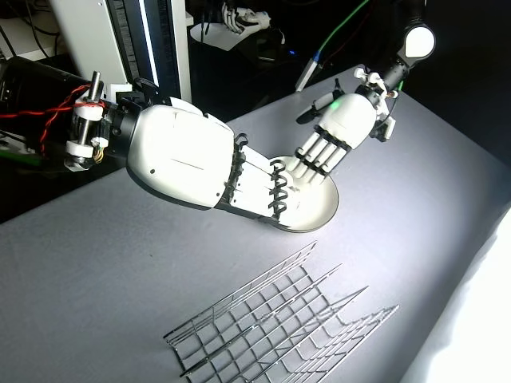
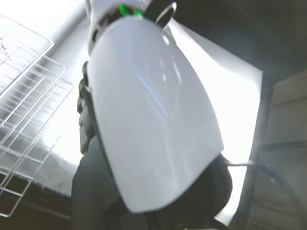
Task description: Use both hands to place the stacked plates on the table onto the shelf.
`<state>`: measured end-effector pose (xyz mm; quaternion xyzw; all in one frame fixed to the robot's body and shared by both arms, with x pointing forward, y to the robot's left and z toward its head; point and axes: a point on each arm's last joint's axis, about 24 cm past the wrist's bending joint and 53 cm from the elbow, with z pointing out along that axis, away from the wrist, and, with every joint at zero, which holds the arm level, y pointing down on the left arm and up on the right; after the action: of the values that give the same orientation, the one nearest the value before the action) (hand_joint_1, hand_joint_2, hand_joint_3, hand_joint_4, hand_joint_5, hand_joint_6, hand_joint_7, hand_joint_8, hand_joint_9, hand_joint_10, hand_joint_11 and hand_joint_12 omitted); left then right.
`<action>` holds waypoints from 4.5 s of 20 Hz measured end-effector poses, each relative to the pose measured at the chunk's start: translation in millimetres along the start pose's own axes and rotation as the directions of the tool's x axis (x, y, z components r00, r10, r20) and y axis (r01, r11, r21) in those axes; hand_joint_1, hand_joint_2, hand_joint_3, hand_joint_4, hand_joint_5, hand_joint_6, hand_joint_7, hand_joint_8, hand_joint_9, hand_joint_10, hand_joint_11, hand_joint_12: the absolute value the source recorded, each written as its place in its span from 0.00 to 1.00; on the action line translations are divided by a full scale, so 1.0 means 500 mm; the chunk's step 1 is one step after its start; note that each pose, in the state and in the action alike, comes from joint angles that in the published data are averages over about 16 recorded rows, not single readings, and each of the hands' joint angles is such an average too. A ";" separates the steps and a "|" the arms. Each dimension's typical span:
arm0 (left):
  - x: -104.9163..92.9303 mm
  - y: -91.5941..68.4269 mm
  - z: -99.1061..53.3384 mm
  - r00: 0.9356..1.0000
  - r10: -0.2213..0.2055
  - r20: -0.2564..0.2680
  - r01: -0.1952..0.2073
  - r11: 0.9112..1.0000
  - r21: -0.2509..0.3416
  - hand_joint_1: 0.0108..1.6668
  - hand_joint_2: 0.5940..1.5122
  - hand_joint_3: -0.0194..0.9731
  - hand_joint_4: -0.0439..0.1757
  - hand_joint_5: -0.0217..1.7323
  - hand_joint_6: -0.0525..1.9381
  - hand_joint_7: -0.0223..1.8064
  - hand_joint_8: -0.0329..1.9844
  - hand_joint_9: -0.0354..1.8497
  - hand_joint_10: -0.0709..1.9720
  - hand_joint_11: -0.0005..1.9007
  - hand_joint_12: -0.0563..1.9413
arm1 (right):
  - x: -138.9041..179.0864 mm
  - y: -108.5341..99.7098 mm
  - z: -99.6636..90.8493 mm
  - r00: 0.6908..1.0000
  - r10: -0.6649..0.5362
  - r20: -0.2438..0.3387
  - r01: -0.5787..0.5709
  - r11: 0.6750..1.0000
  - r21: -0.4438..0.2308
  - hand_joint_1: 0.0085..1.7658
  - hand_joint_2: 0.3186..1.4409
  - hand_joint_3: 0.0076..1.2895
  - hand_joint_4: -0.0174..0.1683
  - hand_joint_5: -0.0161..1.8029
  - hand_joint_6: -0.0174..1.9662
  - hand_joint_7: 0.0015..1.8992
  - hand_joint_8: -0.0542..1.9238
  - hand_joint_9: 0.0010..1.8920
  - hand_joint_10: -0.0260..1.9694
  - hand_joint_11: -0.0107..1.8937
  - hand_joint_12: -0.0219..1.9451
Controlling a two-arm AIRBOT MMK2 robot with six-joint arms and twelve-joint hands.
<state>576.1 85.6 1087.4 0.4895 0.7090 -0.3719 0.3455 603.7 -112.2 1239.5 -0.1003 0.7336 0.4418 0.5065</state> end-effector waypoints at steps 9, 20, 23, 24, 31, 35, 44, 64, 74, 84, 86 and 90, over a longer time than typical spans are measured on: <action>0.042 0.027 -0.005 0.999 0.000 -0.054 -0.001 1.000 -0.030 0.01 0.51 0.04 0.16 0.01 0.02 0.02 0.02 0.03 0.04 0.01 0.03 | 0.005 0.008 -0.001 1.000 -0.012 -0.006 0.012 1.000 -0.020 0.01 0.83 0.00 0.08 0.11 0.02 0.09 0.04 0.07 0.02 0.02 0.05; 0.053 -0.005 0.047 0.998 0.001 -0.059 0.000 1.000 0.014 0.00 0.51 0.04 0.15 0.00 0.01 0.01 0.01 0.02 0.04 0.01 0.03 | 0.020 0.025 -0.003 0.995 -0.092 -0.030 0.090 0.994 -0.062 0.01 0.83 0.00 0.08 0.11 0.02 0.09 0.04 0.07 0.02 0.01 0.09; 0.043 -0.020 0.073 0.999 0.011 -0.049 -0.009 0.999 0.035 0.00 0.51 0.04 0.14 0.00 0.01 0.01 0.01 0.02 0.04 0.01 0.03 | 0.027 0.031 -0.004 0.991 -0.128 -0.041 0.125 0.989 -0.078 0.01 0.83 0.00 0.08 0.11 0.02 0.09 0.04 0.07 0.02 0.01 0.09; 0.038 -0.025 0.081 0.999 0.015 -0.045 -0.013 0.999 0.042 0.00 0.51 0.04 0.14 0.00 0.01 0.01 0.01 0.02 0.04 0.01 0.03 | 0.029 0.033 -0.004 0.989 -0.141 -0.045 0.137 0.987 -0.084 0.01 0.83 0.00 0.09 0.11 0.02 0.09 0.04 0.07 0.02 0.01 0.09; 0.009 -0.060 0.138 0.999 0.048 -0.022 -0.045 0.995 0.094 0.00 0.51 0.04 0.14 0.00 0.01 0.01 0.01 0.02 0.04 0.01 0.03 | 0.053 0.051 -0.008 0.965 -0.251 -0.075 0.239 0.961 -0.138 0.02 0.82 0.00 0.11 0.10 0.02 0.08 0.04 0.06 0.02 0.01 0.08; 0.000 -0.076 0.158 0.998 0.064 -0.017 -0.061 0.991 0.122 0.00 0.51 0.04 0.15 0.00 0.01 0.01 0.01 0.02 0.03 0.01 0.02 | 0.066 0.058 -0.012 0.949 -0.302 -0.090 0.284 0.944 -0.167 0.08 0.79 0.00 0.12 0.09 0.02 0.06 0.04 0.05 0.02 0.01 0.07; 0.004 -0.090 0.163 0.999 0.049 -0.022 -0.045 0.986 0.160 0.00 0.51 0.04 0.17 0.00 0.01 0.01 0.00 0.02 0.03 0.01 0.02 | 0.084 0.066 -0.017 0.926 -0.363 -0.109 0.336 0.919 -0.207 0.29 0.69 0.01 0.12 0.04 0.02 0.02 0.04 0.02 0.02 0.01 0.02; 0.005 -0.033 0.102 1.000 0.006 -0.022 -0.004 0.996 0.091 0.00 0.50 0.04 0.18 0.00 0.01 0.01 0.01 0.02 0.03 0.01 0.02 | 0.090 0.063 -0.018 0.925 -0.362 -0.117 0.333 0.920 -0.207 0.31 0.67 0.01 0.12 0.02 0.02 0.01 0.04 0.01 0.02 0.02 0.01; -0.014 0.009 0.068 1.000 0.007 -0.002 -0.007 1.000 0.020 0.00 0.51 0.04 0.17 0.00 0.01 0.01 0.02 0.03 0.04 0.01 0.03 | 0.089 0.063 -0.019 0.925 -0.362 -0.117 0.334 0.920 -0.207 0.31 0.68 0.01 0.12 0.02 0.02 0.01 0.04 0.01 0.02 0.02 0.01; -0.023 0.015 0.052 1.000 0.022 0.002 -0.022 1.000 0.015 0.00 0.51 0.04 0.19 0.00 0.03 0.02 0.02 0.03 0.04 0.01 0.03 | 0.086 0.062 -0.020 0.925 -0.363 -0.114 0.335 0.920 -0.204 0.30 0.68 0.01 0.12 0.02 0.02 0.01 0.04 0.01 0.02 0.02 0.01; -0.027 0.019 0.048 1.000 0.029 0.003 -0.029 1.000 0.011 0.00 0.51 0.04 0.20 0.01 0.03 0.02 0.02 0.03 0.04 0.01 0.03 | 0.085 0.062 -0.021 0.925 -0.363 -0.113 0.336 0.920 -0.203 0.30 0.68 0.01 0.12 0.02 0.02 0.01 0.04 0.01 0.02 0.02 0.01; -0.031 0.030 0.039 0.999 0.048 -0.002 -0.048 0.999 -0.001 0.00 0.51 0.04 0.20 0.01 0.03 0.02 0.02 0.03 0.04 0.01 0.03 | 0.083 0.061 -0.022 0.925 -0.363 -0.111 0.337 0.920 -0.202 0.30 0.68 0.00 0.12 0.02 0.02 0.01 0.04 0.01 0.02 0.02 0.01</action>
<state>597.1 65.7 1088.5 0.5067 0.6975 -0.3625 0.3540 559.1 -89.8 1222.9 -0.3073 0.6961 0.3995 0.5113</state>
